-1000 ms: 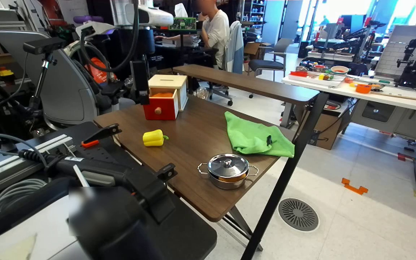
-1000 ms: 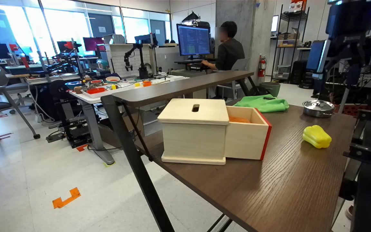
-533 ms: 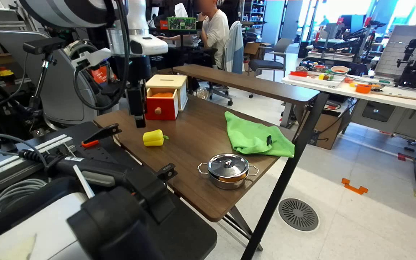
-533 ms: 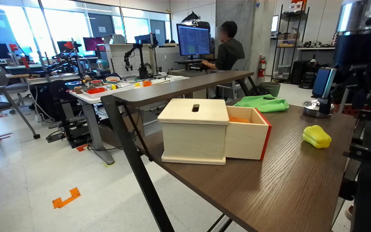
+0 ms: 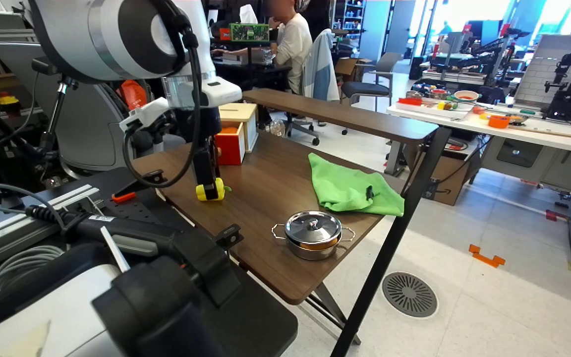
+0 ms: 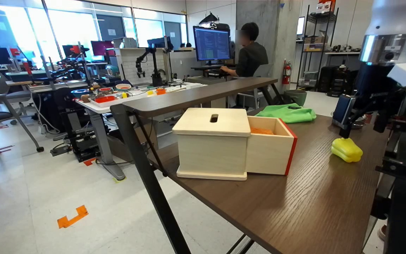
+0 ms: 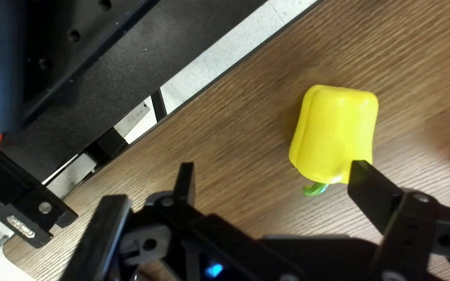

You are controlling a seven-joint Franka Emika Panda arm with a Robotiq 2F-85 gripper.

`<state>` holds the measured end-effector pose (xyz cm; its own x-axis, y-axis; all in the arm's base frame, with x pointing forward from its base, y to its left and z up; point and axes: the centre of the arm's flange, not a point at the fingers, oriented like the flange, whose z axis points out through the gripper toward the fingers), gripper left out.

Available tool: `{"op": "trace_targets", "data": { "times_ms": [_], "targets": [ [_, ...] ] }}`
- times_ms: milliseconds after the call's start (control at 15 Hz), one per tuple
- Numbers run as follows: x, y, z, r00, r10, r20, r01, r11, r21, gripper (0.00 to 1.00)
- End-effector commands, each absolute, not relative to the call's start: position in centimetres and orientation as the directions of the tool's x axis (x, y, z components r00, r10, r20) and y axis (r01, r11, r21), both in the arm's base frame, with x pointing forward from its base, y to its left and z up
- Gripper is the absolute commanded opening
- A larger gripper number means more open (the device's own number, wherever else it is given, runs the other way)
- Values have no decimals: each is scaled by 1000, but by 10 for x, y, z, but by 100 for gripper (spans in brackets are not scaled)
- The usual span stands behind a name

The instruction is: Put the yellow pepper in the drawer

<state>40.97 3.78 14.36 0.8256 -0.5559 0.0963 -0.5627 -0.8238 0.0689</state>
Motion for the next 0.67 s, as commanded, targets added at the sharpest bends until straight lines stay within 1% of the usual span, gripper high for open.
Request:
{"op": "trace_targets", "data": {
  "times_ms": [0, 333, 600],
  "targets": [
    [420, 49, 119, 822, -550, 146, -563, -824, 62, 100],
    [429, 65, 117, 820, -545, 177, -558, -830, 29, 100],
    [431, 70, 108, 824, -540, 170, -553, -833, 33, 100]
  ]
}}
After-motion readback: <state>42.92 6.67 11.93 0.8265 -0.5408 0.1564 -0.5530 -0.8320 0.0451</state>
